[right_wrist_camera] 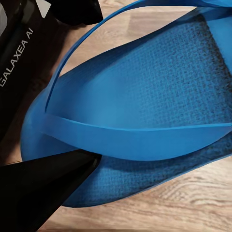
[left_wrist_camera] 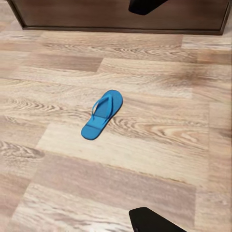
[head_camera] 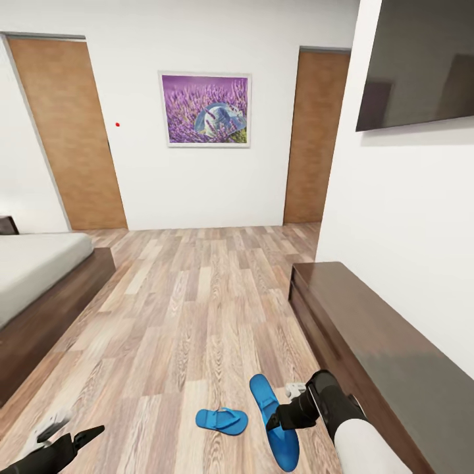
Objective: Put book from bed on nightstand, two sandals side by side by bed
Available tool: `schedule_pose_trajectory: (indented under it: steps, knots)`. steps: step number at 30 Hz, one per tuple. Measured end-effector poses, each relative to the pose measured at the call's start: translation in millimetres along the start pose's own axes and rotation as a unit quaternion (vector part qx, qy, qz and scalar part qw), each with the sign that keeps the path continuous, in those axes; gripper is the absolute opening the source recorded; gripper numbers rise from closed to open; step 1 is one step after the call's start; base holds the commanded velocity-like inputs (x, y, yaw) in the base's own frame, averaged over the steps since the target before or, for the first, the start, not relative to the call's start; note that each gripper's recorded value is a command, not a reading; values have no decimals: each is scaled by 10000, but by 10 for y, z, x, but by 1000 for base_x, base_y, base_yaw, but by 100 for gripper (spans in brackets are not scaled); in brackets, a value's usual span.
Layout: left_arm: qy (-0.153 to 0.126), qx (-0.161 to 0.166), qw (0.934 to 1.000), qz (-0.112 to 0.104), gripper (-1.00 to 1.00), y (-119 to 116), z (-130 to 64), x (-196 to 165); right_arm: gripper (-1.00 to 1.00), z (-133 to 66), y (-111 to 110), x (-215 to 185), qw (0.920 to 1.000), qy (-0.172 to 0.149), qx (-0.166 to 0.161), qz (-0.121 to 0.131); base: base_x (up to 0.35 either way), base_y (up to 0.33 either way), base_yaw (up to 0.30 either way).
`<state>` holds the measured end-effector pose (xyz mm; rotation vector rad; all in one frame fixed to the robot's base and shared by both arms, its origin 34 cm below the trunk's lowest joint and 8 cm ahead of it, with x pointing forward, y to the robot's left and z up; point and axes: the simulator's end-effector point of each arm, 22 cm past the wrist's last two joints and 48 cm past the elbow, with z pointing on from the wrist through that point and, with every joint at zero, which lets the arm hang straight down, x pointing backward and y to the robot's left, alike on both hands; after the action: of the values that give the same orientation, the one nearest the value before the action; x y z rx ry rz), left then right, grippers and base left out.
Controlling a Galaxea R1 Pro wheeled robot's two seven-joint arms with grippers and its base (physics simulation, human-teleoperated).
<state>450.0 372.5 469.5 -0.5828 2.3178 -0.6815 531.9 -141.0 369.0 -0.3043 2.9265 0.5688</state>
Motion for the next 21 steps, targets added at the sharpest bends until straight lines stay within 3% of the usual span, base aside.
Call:
schedule_pose_trajectory:
  steps: [14,21]
  knots:
    - [-2,14,10000,-3,100,-6,0,-1,-100,-1,-7,3,10000,2,3,3,122,-116,172]
    - [-2,17,10000,-3,100,-8,1,-1,-100,-5,-18,2,10000,-1,8,8,122,-115,56]
